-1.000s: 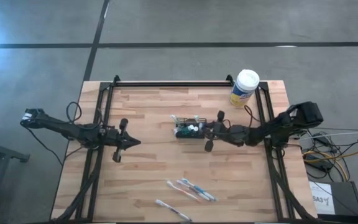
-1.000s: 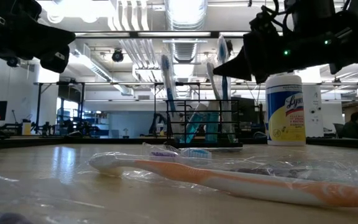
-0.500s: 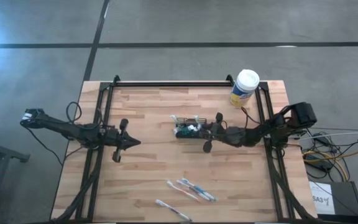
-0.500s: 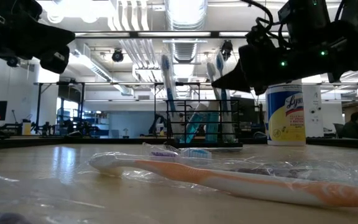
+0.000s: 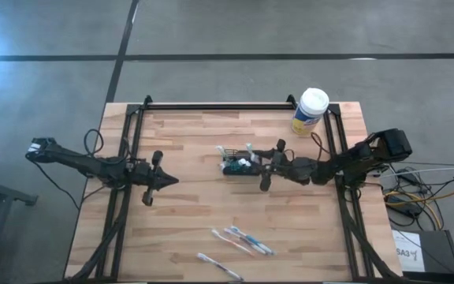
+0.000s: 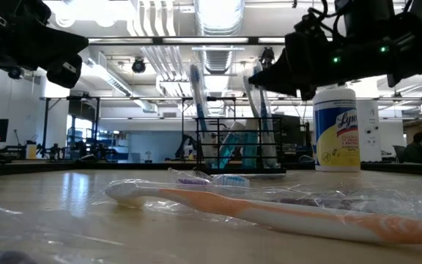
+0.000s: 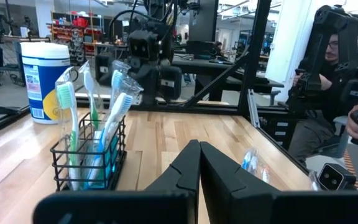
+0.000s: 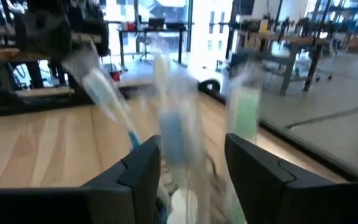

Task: Pick & Place toothbrushing station
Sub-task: Put the blue toothbrush into the black wire organizer

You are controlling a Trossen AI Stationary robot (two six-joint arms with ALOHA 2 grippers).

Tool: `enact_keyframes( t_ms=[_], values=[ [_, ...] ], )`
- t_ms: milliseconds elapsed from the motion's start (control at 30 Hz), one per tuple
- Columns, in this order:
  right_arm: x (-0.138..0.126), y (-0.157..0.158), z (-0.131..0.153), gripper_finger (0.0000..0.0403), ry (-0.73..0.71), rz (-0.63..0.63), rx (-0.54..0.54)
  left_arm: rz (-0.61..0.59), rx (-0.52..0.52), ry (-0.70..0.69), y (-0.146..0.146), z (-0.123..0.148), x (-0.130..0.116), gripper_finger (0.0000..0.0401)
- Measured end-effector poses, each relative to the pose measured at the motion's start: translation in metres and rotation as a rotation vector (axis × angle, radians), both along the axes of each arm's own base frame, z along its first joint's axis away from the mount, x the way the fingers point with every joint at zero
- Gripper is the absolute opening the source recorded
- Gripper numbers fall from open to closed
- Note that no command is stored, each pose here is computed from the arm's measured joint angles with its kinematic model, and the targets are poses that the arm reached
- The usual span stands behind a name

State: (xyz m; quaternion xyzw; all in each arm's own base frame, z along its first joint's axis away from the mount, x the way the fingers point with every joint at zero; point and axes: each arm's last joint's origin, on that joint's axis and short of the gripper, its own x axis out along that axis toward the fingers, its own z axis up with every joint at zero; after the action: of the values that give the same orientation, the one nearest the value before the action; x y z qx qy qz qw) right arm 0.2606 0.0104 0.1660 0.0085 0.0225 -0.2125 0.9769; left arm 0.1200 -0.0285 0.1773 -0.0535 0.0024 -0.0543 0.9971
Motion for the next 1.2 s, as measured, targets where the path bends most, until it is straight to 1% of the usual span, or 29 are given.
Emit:
enact_keyframes(
  t_ms=[100,167,267,367,467,633,667,733,800,867,967,1100,1200],
  values=[
    [-0.003,0.000,0.012,0.0183,-0.032,0.001,-0.032,0.000,0.000,0.001,0.000,0.000,0.000,0.0012],
    [-0.007,-0.001,0.020,0.0185,-0.061,0.001,-0.033,0.000,-0.004,0.003,0.000,0.000,0.000,0.0012],
    [-0.016,-0.001,0.037,0.0181,-0.101,0.002,0.004,0.000,-0.005,0.009,0.000,-0.001,0.000,0.0012],
    [-0.030,-0.002,0.050,0.0167,-0.074,0.007,0.041,0.000,-0.011,0.024,0.000,-0.002,0.000,0.0012],
    [-0.049,0.002,0.061,0.0129,-0.015,0.032,0.038,-0.001,-0.016,0.040,0.000,-0.004,0.000,0.0012],
    [-0.076,0.014,0.073,0.0030,0.000,0.115,0.057,0.000,-0.023,0.041,0.000,-0.004,0.000,0.0012],
    [-0.081,0.017,0.073,0.0020,0.001,0.141,0.056,0.000,-0.025,0.041,0.000,-0.004,0.000,0.0012],
    [-0.090,0.024,0.073,0.0016,-0.019,0.191,0.061,0.008,-0.026,0.041,0.000,-0.004,0.000,0.0012],
    [-0.100,0.030,0.071,0.0012,-0.082,0.232,0.074,0.014,-0.029,0.030,0.000,-0.003,0.000,0.0011],
    [-0.108,0.034,0.067,0.0009,-0.160,0.253,0.096,0.004,-0.046,-0.018,0.000,0.000,0.000,0.0009],
    [-0.117,0.039,0.057,0.0008,-0.222,0.301,0.112,-0.014,-0.065,-0.069,0.000,0.000,-0.001,0.0006],
    [-0.123,0.044,0.038,0.0008,-0.185,0.295,0.105,0.000,-0.054,-0.047,0.001,-0.004,-0.002,0.0006],
    [-0.128,0.046,0.029,0.0008,-0.168,0.295,0.100,-0.002,-0.040,-0.049,0.001,-0.004,-0.002,0.0011]
  ],
)
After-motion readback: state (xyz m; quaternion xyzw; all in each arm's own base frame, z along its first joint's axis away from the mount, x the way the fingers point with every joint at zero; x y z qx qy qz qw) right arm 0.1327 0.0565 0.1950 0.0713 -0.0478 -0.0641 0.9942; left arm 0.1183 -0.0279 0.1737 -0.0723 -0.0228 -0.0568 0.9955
